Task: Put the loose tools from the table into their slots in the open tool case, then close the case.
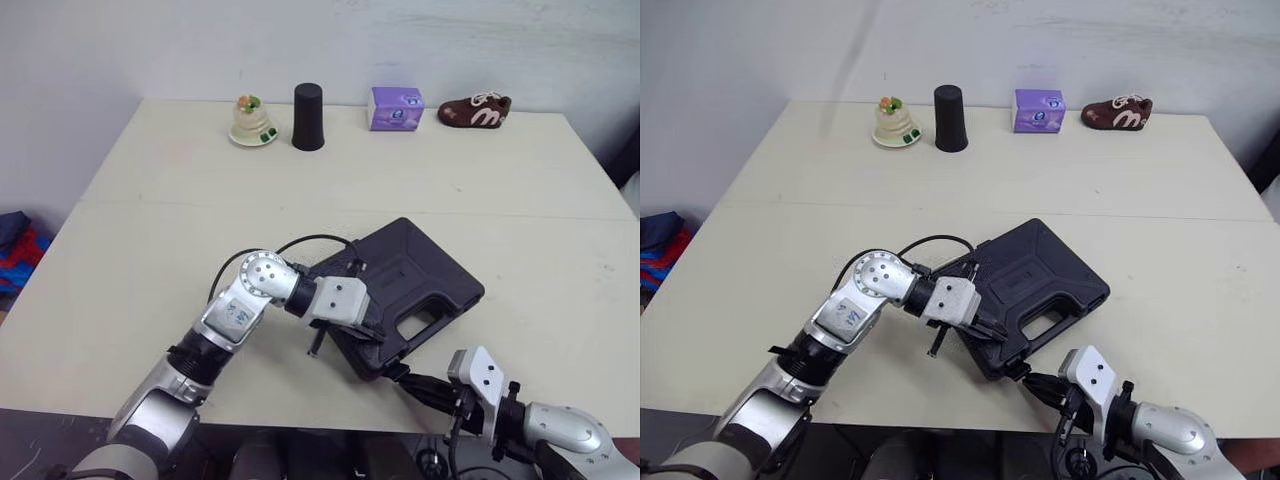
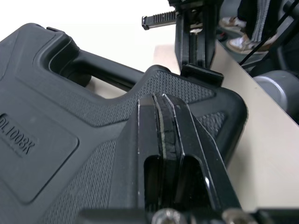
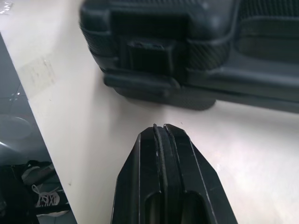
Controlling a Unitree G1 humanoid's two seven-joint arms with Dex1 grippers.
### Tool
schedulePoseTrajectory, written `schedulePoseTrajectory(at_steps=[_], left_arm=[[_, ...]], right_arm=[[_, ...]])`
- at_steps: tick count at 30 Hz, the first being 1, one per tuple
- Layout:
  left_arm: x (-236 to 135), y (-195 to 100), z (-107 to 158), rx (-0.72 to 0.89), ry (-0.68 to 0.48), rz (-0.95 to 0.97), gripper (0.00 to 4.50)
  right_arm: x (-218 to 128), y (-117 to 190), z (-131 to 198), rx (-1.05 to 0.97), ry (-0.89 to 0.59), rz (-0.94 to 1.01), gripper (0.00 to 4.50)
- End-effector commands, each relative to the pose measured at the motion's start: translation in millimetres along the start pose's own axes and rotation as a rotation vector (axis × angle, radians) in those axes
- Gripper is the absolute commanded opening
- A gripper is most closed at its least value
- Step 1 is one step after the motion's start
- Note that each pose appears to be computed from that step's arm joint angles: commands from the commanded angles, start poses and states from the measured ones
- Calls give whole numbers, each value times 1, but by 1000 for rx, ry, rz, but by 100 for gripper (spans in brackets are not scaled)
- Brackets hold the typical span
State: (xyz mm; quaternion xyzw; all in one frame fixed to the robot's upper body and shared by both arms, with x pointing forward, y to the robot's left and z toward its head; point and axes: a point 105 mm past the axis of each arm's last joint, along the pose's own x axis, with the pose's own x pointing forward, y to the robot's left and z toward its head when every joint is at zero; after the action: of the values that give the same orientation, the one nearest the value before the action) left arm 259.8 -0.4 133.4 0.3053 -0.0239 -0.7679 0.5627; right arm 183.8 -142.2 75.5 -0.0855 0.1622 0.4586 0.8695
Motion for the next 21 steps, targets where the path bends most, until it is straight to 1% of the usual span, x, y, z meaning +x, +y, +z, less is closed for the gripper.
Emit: schedulePoseTrajectory(at_steps=[1,6,14,21], left_arm=[[9,-28,-30,-55,130,-92,9],[11,-19,-45,-132,178,4,9],[8,-18,-56,-169,212,22,9],[9,-22,-59,-173,220,2,9]], right_arm=[[0,5,16,-44,-40,15,0],[6,9,22,-41,-55,45,0],[10,8,41,-42,-104,55,0],[10,4,49,-73,-99,64,0]])
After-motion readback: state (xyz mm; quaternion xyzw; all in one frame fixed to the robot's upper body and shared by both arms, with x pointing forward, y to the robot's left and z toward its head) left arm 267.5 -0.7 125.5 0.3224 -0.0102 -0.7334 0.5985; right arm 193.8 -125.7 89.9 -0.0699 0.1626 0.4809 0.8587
